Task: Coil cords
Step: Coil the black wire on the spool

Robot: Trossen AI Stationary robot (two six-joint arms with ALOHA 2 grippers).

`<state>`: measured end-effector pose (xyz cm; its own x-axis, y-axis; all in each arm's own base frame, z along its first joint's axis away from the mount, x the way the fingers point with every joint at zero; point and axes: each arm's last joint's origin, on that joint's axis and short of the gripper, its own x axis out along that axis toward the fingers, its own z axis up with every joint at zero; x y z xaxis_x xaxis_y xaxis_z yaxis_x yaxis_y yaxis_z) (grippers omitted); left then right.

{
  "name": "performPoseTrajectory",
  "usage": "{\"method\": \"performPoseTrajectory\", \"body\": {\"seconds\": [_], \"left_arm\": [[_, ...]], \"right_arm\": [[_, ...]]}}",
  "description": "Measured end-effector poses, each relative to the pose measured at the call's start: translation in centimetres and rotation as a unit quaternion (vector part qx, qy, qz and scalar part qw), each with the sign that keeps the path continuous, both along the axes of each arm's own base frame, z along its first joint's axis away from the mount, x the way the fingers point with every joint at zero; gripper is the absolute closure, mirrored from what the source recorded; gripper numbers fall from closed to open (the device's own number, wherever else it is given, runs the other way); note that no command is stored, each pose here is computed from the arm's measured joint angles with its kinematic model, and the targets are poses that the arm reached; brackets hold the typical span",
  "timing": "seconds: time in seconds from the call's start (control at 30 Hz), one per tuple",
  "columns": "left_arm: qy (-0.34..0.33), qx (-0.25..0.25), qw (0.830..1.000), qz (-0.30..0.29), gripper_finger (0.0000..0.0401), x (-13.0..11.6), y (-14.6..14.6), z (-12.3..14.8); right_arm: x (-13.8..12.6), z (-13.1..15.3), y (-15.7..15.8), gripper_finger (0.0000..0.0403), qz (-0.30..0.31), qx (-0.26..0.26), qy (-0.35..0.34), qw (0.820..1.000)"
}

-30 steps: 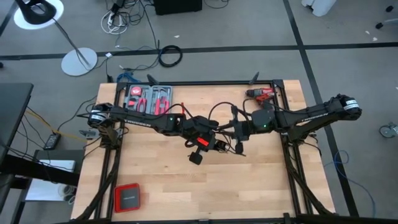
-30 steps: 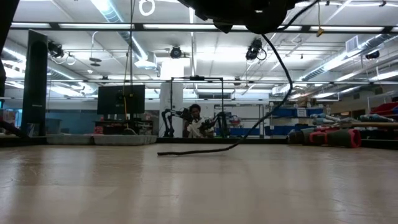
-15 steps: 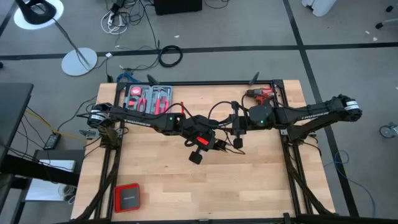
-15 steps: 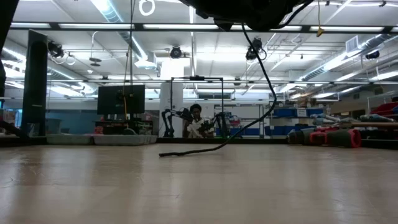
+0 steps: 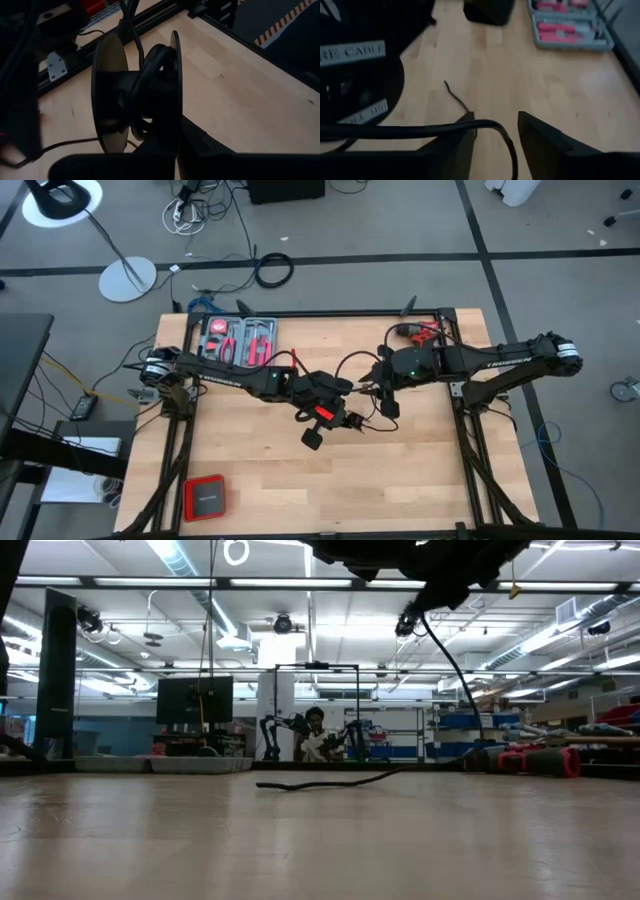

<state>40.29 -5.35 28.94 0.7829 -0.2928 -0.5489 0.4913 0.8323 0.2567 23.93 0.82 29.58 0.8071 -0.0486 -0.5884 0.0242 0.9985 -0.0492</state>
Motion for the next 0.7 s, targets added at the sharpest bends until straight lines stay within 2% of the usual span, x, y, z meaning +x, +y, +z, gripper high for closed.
{"method": "performPoseTrajectory", "body": {"seconds": [0.2, 0.37, 0.47, 0.57, 0.7], "left_arm": [[-0.006, 0.023, 1.0, 0.003, 0.0401, -0.1, -0.7, 0.0], [-0.023, 0.045, 0.999, 0.012, 0.0401, -0.1, -1.1, 0.3], [-0.03, 0.053, 0.998, 0.022, 0.0401, -0.1, -1.1, 0.5], [-0.037, 0.054, 0.998, 0.024, 0.0401, -0.1, -1.3, 0.7], [-0.042, 0.053, 0.997, 0.026, 0.0401, -0.1, -1.4, 0.8]], "right_arm": [[-1.3, 0.3, -0.3, 0.0193, -0.023, 0.046, 0.015, 0.999], [-3.0, 0.9, -0.6, 0.0162, -0.039, 0.044, 0.013, 0.998], [-4.0, -0.1, -1.7, 0.0153, -0.094, 0.023, 0.065, 0.993], [-4.5, -1.8, -2.7, 0.015, -0.139, 0.032, 0.143, 0.979], [-5.1, -2.4, -3.5, 0.0154, -0.193, 0.048, 0.18, 0.963]]}}
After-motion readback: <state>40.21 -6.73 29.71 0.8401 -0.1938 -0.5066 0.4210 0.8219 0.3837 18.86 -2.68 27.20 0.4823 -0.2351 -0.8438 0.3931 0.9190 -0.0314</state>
